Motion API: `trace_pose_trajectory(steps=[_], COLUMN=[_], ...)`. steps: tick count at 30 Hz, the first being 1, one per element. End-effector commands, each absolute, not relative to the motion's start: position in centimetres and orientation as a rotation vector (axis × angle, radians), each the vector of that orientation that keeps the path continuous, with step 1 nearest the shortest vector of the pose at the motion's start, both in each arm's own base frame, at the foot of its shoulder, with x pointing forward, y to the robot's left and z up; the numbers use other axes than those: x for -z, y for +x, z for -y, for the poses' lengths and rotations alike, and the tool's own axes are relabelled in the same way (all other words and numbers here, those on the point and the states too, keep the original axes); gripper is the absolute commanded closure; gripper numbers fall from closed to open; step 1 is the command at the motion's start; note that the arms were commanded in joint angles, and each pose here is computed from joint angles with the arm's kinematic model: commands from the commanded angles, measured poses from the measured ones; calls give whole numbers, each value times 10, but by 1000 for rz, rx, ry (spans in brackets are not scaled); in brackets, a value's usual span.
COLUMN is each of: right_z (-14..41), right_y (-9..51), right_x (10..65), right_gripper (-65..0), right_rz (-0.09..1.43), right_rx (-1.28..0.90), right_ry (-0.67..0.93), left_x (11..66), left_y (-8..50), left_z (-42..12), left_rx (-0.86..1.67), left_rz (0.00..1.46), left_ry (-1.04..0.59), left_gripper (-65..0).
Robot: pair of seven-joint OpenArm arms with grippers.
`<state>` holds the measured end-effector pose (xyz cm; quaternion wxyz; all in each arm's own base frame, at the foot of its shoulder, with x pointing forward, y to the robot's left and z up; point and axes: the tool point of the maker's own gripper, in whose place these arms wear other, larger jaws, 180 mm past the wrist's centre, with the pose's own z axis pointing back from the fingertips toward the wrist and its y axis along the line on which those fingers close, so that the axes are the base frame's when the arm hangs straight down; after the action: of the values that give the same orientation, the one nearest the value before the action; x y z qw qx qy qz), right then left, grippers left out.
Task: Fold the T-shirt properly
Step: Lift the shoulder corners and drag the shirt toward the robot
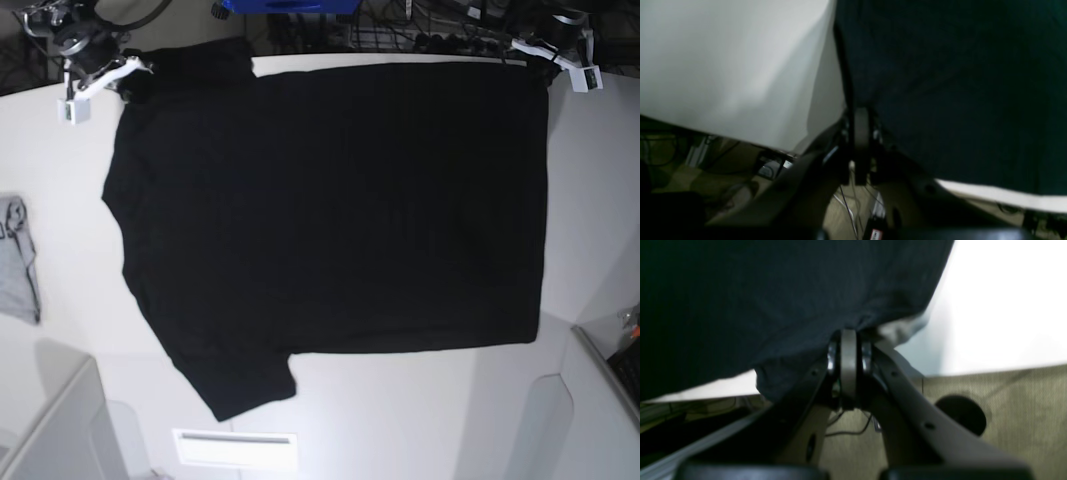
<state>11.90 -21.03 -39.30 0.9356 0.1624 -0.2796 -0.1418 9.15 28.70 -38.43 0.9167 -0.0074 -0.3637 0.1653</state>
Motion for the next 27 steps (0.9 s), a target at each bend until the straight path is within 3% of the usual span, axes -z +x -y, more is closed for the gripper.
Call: trace_pose_trajectory(steps=[1, 15, 27], right_z=[213, 211, 215], right_y=[128, 165, 199], right_x=[383, 373, 359], right_gripper=[0, 0, 0], right_rz=[619, 650, 710], right_rx=[274, 256, 332], right_ry=[328, 351, 374], left_x=[373, 360, 353], left_y=[100, 126, 141], left_z=[-284, -279, -283], left_rx=[-325, -434, -449], left_rz=[790, 786, 826], left_ry=[-26, -146, -153], left_gripper=[0, 0, 0])
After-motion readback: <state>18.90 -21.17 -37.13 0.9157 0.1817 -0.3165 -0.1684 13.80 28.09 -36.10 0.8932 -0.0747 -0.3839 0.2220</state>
